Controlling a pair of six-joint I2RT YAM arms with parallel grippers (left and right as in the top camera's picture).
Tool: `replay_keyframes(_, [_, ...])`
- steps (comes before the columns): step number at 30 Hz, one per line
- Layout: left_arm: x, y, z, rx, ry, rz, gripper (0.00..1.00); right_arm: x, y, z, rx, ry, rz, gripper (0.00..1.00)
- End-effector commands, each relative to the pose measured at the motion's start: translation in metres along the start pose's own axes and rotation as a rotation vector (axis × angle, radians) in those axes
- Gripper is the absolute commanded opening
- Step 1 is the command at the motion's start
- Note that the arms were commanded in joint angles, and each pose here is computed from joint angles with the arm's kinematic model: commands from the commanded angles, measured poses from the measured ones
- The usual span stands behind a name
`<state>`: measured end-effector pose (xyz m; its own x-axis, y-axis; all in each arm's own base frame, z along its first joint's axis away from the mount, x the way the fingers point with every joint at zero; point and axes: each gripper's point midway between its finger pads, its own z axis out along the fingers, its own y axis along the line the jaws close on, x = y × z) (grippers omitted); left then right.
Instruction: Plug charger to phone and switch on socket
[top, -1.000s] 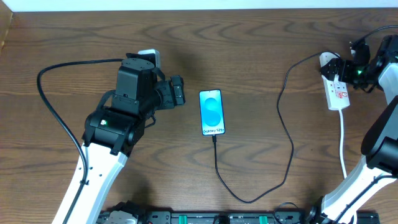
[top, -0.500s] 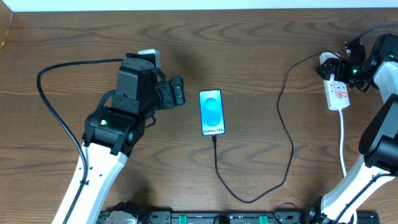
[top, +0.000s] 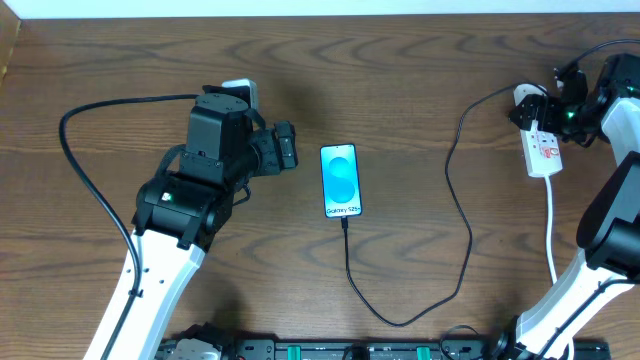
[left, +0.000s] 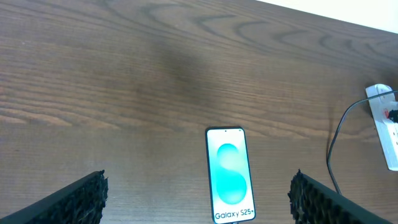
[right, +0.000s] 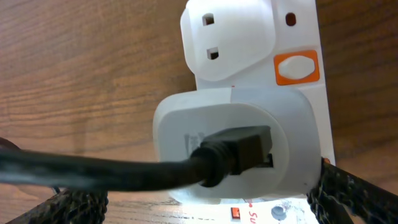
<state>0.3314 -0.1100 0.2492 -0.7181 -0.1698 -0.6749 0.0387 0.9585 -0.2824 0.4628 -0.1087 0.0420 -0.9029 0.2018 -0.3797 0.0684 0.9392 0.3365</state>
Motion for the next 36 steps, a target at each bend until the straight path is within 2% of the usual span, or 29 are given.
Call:
replay_keyframes(1, [-0.002,0.002,-0.001,-0.012,-0.006,0.02,0.93,0.01,0.02,0.01,-0.07,0.043,0.028,0.99])
replay_keyframes(36, [-0.002,0.002,-0.001,-0.012,-0.005,0.02,0.93,0.028,0.039,0.022,-0.155,0.08,0.085,0.99])
